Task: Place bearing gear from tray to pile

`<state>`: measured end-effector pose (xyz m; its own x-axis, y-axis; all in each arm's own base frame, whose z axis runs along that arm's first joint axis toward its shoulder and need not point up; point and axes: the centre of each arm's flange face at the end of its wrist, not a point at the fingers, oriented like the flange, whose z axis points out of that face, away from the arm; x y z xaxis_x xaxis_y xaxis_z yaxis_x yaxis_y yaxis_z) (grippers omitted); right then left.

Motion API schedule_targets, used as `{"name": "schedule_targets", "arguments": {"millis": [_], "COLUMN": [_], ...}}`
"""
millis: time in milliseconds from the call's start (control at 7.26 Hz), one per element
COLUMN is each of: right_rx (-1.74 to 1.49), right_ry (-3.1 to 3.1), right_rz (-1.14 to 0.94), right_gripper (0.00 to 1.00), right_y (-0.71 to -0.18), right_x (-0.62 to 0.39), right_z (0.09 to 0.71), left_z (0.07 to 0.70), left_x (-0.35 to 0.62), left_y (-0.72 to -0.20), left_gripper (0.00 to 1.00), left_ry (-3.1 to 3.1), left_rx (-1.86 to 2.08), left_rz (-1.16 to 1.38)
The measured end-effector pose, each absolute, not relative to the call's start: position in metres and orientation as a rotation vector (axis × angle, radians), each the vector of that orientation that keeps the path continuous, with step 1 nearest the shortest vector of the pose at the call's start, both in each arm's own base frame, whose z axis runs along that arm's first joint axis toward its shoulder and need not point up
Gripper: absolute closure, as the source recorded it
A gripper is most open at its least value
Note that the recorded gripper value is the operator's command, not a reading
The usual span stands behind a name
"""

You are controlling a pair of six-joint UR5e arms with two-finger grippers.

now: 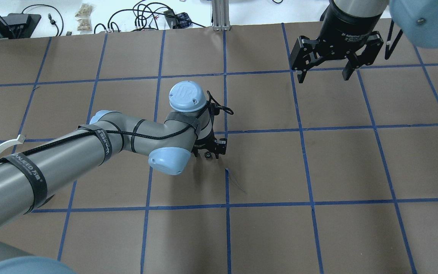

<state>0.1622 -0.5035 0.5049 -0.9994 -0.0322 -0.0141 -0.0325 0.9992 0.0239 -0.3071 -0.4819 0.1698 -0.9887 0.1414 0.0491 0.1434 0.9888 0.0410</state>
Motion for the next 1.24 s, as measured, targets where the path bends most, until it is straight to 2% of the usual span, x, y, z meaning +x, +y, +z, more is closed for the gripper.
{"name": "schedule_targets", "arguments": {"millis": [413, 689, 964, 1240], "right_rx": [-0.029, -0.015, -0.006, -0.002], "right_ry": [3.139, 3.137, 3.131, 3.126], "right_rz": [0.052, 0.050, 0.018, -0.002], "right_gripper": [0.00, 0.00, 0.00, 0.00], "right_y": [-0.503, -0.503, -0.504, -0.504], "right_x": [0.155, 0.152, 0.153, 0.153], "right_z": [0.499, 0.500, 0.503, 0.505], "left_z": [0.177, 0.210, 0.265, 0.291], "left_x": [-0.304, -0.277, -0.193, -0.064], "left_y": [-0.489, -0.516, -0.573, -0.604], "left_gripper": [1.00, 1.00, 1.00, 1.00], "left_ry": [-3.086, -3.093, -3.092, -3.073], "left_rx": [-0.219, -0.182, -0.149, -0.138], "left_rz": [-0.047, -0.060, -0.129, -0.175]}}
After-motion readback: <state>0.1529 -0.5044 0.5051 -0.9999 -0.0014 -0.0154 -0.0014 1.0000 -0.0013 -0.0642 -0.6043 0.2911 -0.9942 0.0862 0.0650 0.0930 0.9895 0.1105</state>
